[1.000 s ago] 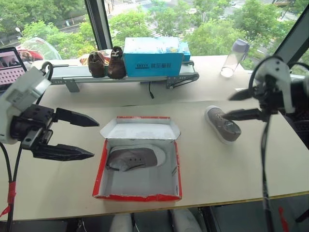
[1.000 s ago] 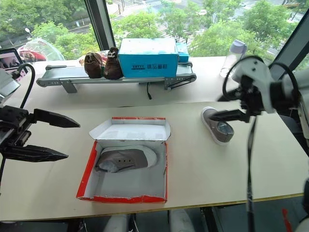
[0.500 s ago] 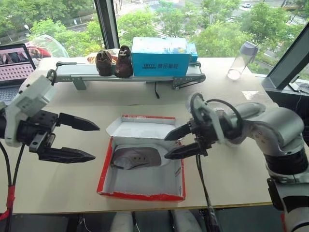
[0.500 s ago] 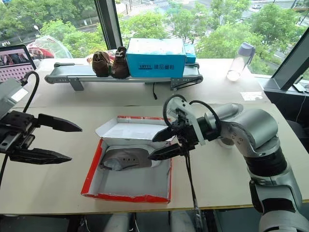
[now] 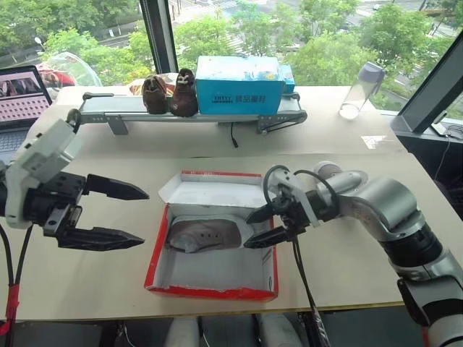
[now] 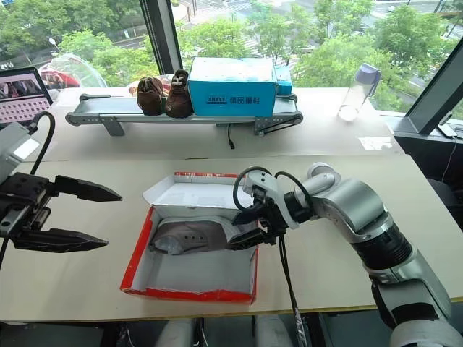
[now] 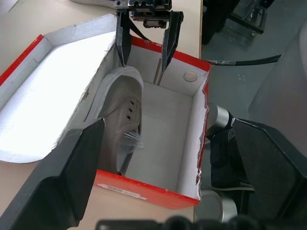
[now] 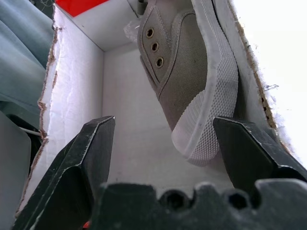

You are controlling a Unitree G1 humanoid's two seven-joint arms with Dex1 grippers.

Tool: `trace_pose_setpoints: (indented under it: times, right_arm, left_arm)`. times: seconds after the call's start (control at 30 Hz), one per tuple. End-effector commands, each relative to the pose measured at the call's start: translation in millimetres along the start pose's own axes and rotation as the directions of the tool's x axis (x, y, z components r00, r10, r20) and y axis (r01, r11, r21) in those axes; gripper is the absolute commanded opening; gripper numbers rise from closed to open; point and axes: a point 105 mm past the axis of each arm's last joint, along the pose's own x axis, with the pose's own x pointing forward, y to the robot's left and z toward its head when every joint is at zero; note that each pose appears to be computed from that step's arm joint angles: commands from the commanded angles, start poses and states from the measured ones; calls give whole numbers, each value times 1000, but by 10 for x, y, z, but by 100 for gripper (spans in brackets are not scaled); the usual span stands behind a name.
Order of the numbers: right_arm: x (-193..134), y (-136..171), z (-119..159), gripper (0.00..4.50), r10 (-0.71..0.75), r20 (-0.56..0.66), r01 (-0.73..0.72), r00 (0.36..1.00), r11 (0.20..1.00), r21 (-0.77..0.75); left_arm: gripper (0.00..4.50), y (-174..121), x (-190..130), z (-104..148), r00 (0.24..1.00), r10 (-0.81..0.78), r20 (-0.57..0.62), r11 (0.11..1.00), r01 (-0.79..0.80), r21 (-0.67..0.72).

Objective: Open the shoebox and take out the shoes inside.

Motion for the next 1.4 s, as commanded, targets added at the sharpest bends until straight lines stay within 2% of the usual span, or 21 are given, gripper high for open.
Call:
trace_pose_setpoints:
  times: [0.03,0.17,0.53,0.87,1.07,1.23,1.27,1.4]
  right_arm:
    - [18,-73,-29,390,-55,-53,53,997,998,-45]
    - [-74,-127,78,390,-124,-74,114,990,986,-123]
    - [-96,-126,206,390,-171,-62,158,983,972,-175]
    - [140,-237,-86,390,-168,-108,156,980,982,-110]
    - [147,-307,-75,390,-190,-98,181,977,978,-101]
    - [136,-305,-35,259,-186,-88,178,979,979,-98]
    - [134,-303,-27,214,-187,-88,178,979,979,-101]
    - [122,-292,16,85,-190,-81,181,978,977,-113]
  left_arm:
    - [450,-48,-33,80,1000,19,15,999,-20,40]
    - [450,-60,-38,80,999,27,17,999,-28,39]
    - [450,-40,-32,67,999,32,16,999,-33,39]
    - [450,-32,-29,83,1000,29,10,998,-29,48]
    - [450,-29,-37,86,999,35,2,998,-35,53]
    - [450,-23,-37,86,999,35,2,998,-36,56]
    - [450,-22,-35,88,999,34,3,998,-34,57]
    - [450,-12,-27,91,1000,31,3,998,-32,61]
